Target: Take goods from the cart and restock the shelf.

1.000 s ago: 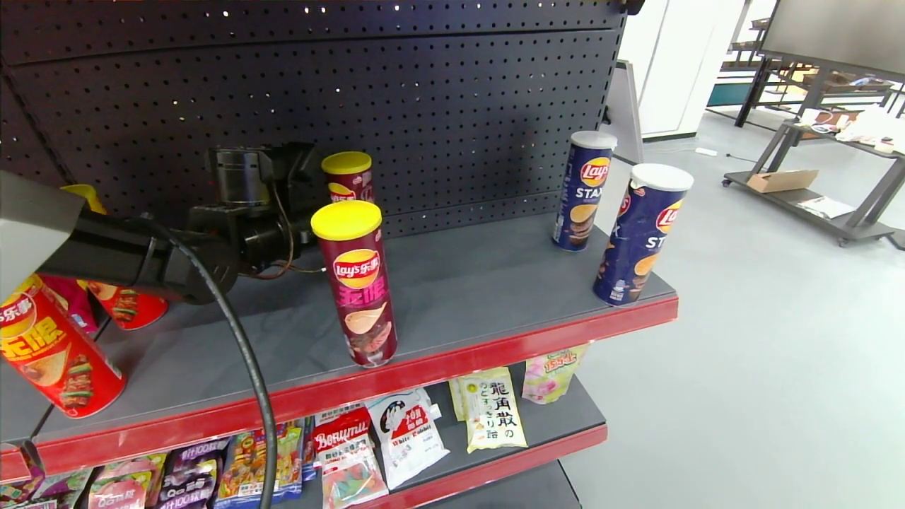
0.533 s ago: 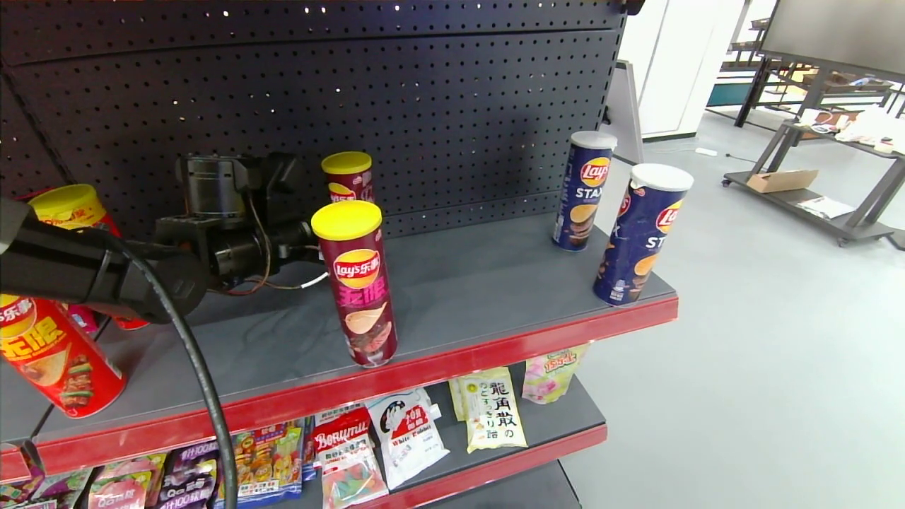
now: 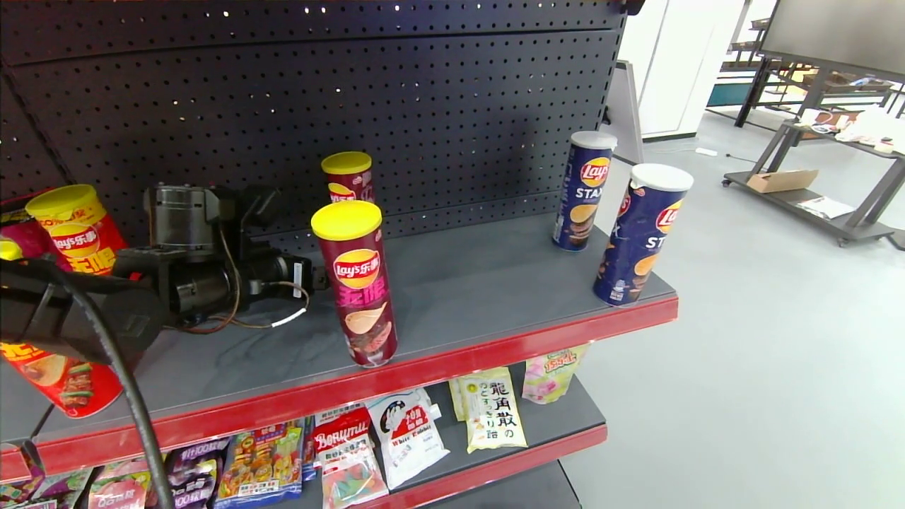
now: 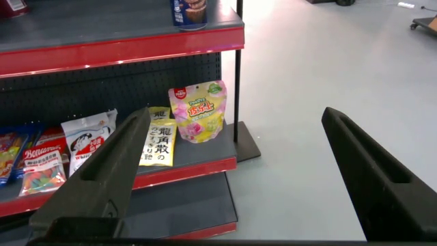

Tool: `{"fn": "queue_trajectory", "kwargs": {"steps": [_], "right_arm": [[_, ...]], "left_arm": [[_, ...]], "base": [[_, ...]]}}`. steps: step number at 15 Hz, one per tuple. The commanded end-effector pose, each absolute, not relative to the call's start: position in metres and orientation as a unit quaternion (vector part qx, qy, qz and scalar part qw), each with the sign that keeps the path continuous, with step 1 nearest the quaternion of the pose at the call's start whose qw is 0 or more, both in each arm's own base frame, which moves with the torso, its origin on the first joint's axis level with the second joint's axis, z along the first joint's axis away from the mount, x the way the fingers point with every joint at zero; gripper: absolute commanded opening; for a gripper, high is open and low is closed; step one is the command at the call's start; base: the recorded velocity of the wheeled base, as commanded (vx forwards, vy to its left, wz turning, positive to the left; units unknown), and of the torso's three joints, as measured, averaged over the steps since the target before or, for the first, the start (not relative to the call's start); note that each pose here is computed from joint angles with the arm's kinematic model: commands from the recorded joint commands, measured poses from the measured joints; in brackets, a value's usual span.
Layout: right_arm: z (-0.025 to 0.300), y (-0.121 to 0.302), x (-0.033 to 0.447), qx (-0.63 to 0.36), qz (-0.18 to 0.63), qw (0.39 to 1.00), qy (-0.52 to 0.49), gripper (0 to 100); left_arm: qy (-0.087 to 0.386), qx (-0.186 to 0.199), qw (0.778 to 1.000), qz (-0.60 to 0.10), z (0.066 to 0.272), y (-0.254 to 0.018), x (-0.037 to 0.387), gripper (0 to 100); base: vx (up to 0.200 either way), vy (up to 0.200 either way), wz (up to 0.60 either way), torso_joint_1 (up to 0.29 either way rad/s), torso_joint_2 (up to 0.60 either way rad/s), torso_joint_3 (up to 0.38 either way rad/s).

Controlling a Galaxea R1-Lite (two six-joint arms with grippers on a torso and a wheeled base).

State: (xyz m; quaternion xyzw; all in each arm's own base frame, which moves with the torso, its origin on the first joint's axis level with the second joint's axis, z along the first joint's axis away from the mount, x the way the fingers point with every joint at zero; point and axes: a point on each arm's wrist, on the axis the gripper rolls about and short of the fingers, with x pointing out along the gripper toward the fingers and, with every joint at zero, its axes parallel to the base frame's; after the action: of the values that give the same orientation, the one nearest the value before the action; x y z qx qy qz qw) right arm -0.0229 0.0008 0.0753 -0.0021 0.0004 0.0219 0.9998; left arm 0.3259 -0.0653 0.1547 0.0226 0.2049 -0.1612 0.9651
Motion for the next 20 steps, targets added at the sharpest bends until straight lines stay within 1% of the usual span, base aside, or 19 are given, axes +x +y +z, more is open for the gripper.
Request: {"fn": "queue_trajectory", "kwargs": {"steps": [1, 5, 6, 7, 8, 9, 10, 11, 12, 13, 14, 15, 16, 17, 19, 20], "right_arm": [[0.075, 0.001, -0.023, -0.002, 0.022, 1.000, 0.001, 100], [0.075, 0.001, -0.023, -0.002, 0.022, 1.000, 0.001, 100], [0.075, 0.001, -0.023, -0.002, 0.022, 1.000, 0.001, 100], [0.075, 0.001, -0.023, -0.002, 0.022, 1.000, 0.001, 100], [0.075, 0.001, -0.023, -0.002, 0.022, 1.000, 0.001, 100], [0.075, 0.001, -0.023, -0.002, 0.022, 1.000, 0.001, 100], [0.075, 0.001, -0.023, -0.002, 0.022, 1.000, 0.001, 100], [0.075, 0.001, -0.023, -0.002, 0.022, 1.000, 0.001, 100], [0.075, 0.001, -0.023, -0.002, 0.022, 1.000, 0.001, 100], [0.075, 0.001, -0.023, -0.002, 0.022, 1.000, 0.001, 100], [0.075, 0.001, -0.023, -0.002, 0.022, 1.000, 0.001, 100], [0.075, 0.001, -0.023, -0.002, 0.022, 1.000, 0.001, 100], [0.075, 0.001, -0.023, -0.002, 0.022, 1.000, 0.001, 100], [0.075, 0.001, -0.023, -0.002, 0.022, 1.000, 0.001, 100], [0.075, 0.001, -0.023, -0.002, 0.022, 1.000, 0.001, 100], [0.075, 0.001, -0.023, -0.002, 0.022, 1.000, 0.001, 100]], "left_arm": [[0.205, 0.020, 0.968, -0.147, 0.165, -0.053, 0.308, 100], [0.212, 0.019, 0.967, -0.138, 0.179, -0.042, 0.268, 100], [0.211, 0.021, 0.968, -0.132, 0.185, -0.037, 0.235, 100], [0.210, 0.021, 0.969, -0.130, 0.186, -0.036, 0.227, 100], [0.200, 0.026, 0.971, -0.129, 0.192, -0.030, 0.191, 100], [0.172, 0.029, 0.976, -0.129, 0.210, -0.023, 0.139, 100], [0.162, 0.027, 0.978, -0.126, 0.220, -0.017, 0.108, 100], [0.140, 0.026, 0.982, -0.127, 0.227, -0.013, 0.077, 100], [0.120, 0.026, 0.984, -0.127, 0.228, -0.009, 0.046, 100], [0.105, 0.026, 0.986, -0.127, 0.229, -0.007, 0.031, 100], [0.074, 0.023, 0.989, -0.128, 0.227, -0.003, 0.004, 100], [0.051, 0.014, 0.991, -0.121, 0.224, -0.001, -0.012, 100], [0.037, 0.007, 0.993, -0.114, 0.220, 0.000, -0.020, 100], [0.024, 0.003, 0.996, -0.090, 0.209, 0.003, -0.030, 100], [0.023, 0.004, 0.999, -0.040, 0.198, 0.005, -0.033, 100], [0.009, -0.003, 0.999, -0.034, 0.192, 0.007, -0.040, 100]], "base": [[0.000, 0.000, 0.00, 0.000, 0.00, 0.000], [0.000, 0.000, 0.00, 0.000, 0.00, 0.000], [0.000, 0.000, 0.00, 0.000, 0.00, 0.000], [0.000, 0.000, 0.00, 0.000, 0.00, 0.000], [0.000, 0.000, 0.00, 0.000, 0.00, 0.000], [0.000, 0.000, 0.00, 0.000, 0.00, 0.000], [0.000, 0.000, 0.00, 0.000, 0.00, 0.000], [0.000, 0.000, 0.00, 0.000, 0.00, 0.000], [0.000, 0.000, 0.00, 0.000, 0.00, 0.000], [0.000, 0.000, 0.00, 0.000, 0.00, 0.000], [0.000, 0.000, 0.00, 0.000, 0.00, 0.000], [0.000, 0.000, 0.00, 0.000, 0.00, 0.000], [0.000, 0.000, 0.00, 0.000, 0.00, 0.000], [0.000, 0.000, 0.00, 0.000, 0.00, 0.000], [0.000, 0.000, 0.00, 0.000, 0.00, 0.000], [0.000, 0.000, 0.00, 0.000, 0.00, 0.000]]}}
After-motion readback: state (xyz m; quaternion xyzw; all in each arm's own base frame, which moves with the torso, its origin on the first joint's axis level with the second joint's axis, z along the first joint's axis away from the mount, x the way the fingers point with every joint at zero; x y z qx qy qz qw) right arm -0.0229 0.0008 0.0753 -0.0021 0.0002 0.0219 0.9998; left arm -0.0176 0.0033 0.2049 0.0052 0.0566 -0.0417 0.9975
